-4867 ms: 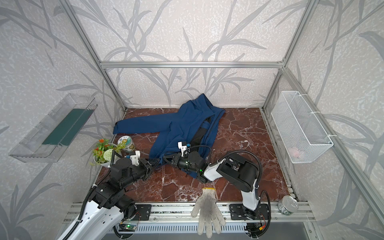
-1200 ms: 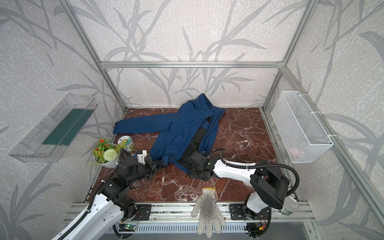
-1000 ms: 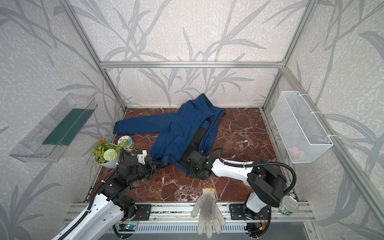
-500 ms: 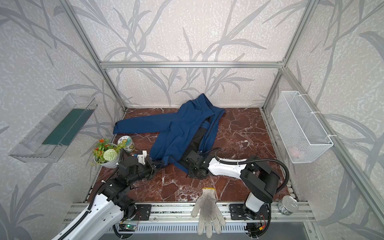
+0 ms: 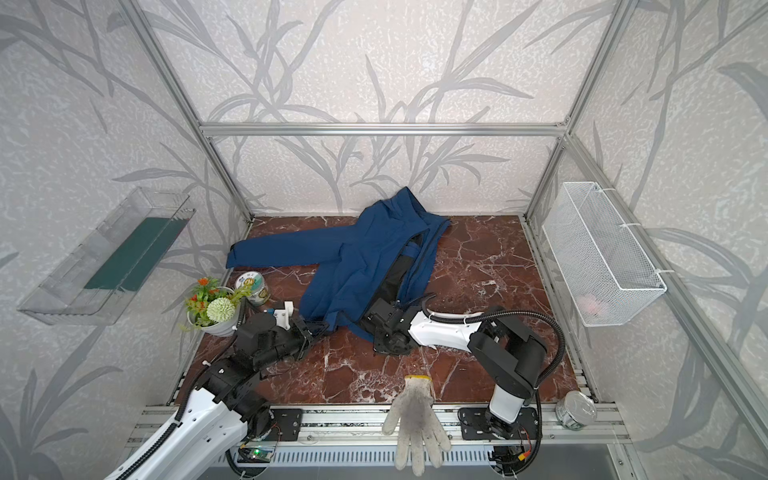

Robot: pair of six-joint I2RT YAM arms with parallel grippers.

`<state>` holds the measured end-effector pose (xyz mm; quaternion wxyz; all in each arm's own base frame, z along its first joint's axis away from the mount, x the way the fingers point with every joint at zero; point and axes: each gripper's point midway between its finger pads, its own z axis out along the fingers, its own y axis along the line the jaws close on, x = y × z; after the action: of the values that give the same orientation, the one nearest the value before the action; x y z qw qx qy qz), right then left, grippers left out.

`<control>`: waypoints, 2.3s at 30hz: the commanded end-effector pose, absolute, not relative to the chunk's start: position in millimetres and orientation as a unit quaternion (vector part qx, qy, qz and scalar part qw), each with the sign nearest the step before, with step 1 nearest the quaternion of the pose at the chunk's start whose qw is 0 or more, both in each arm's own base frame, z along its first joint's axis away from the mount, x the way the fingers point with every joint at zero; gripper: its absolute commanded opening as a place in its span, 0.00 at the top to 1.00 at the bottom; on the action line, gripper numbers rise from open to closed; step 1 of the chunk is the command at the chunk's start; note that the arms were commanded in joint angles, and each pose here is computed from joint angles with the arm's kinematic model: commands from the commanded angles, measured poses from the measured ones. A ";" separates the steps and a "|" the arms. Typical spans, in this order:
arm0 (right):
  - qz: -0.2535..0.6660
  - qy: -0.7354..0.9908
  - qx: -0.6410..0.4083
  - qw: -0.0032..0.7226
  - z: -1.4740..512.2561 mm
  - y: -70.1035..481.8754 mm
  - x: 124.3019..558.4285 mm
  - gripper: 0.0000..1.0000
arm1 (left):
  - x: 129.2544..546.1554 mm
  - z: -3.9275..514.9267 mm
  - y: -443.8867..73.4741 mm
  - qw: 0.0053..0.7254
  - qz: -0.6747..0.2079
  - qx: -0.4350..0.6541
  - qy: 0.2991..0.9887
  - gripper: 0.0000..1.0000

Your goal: Zip up the jacket

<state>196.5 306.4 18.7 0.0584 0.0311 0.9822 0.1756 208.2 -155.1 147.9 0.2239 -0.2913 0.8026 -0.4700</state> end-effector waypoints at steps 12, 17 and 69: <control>0.243 0.964 0.035 0.099 62.5 289.7 193.0 1.00 | 210.8 145.5 -154.2 0.225 -0.466 -0.294 0.804 1.00; 0.366 0.916 -0.010 0.165 104.0 307.3 206.7 1.00 | 224.4 176.7 -165.3 0.253 -0.507 -0.267 0.780 1.00; 0.307 0.496 -0.316 0.748 432.6 260.1 218.8 1.00 | 252.8 460.8 -260.3 0.800 -0.446 0.215 0.339 1.00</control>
<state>223.5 271.0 388.2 0.7112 -0.3464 0.5343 0.2978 265.6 -270.0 429.5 0.7511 0.2128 0.3998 -0.4803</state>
